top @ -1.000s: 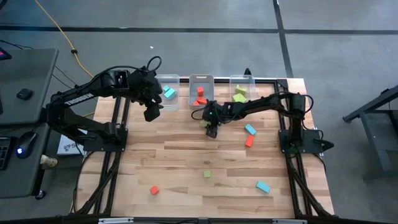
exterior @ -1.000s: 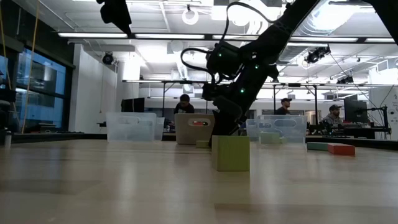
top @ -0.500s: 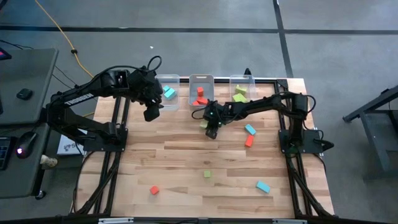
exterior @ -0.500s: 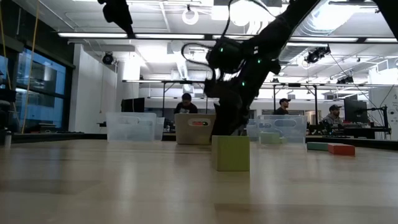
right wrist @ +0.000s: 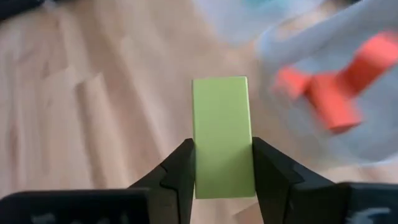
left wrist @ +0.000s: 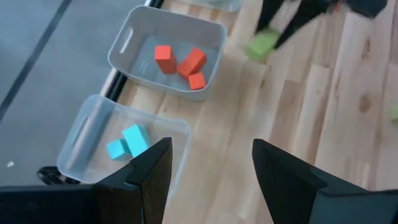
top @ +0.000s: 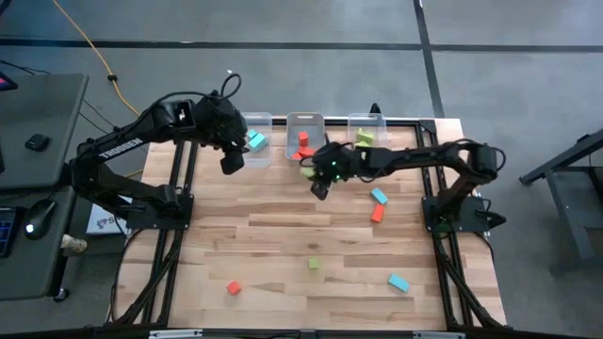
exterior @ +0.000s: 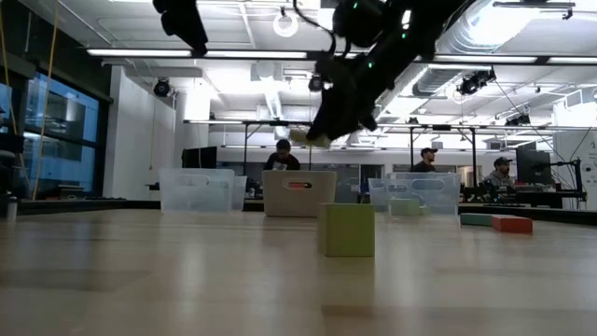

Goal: Sort & place blocks by color
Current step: Put the small green rectangular block into the right transparent bin

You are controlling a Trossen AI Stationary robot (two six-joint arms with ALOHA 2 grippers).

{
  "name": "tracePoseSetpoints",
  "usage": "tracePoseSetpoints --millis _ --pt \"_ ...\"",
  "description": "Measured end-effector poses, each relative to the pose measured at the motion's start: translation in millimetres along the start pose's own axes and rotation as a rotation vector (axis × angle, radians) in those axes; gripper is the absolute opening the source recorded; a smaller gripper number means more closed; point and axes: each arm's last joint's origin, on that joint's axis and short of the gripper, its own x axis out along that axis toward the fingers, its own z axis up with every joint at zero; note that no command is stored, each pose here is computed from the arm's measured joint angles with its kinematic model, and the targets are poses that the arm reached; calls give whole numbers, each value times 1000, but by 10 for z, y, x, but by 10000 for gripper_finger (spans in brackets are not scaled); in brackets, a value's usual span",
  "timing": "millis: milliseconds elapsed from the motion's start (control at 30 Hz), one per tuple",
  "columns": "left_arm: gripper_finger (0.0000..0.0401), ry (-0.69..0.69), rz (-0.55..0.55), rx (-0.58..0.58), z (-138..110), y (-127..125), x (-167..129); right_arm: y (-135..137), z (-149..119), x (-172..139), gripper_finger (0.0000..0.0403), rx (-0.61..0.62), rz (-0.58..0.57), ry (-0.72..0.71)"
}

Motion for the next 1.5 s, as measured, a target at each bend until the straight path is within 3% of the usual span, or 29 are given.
tracePoseSetpoints --millis 433,633,800,1167,1500 --pt "200 -120 52 41 122 130 17 -364 316 -585 108 7 -482 -258" --pt "200 -132 66 27 176 180 96 -641 349 -643 108 58 -630 -260" --pt "200 -108 72 2 191 219 173 -911 297 -669 108 90 -730 -179" --pt "200 -96 119 -132 181 311 202 -1483 39 -772 108 313 -665 88" --pt "200 -99 124 -205 177 331 201 -1804 -49 -835 108 471 -510 144"
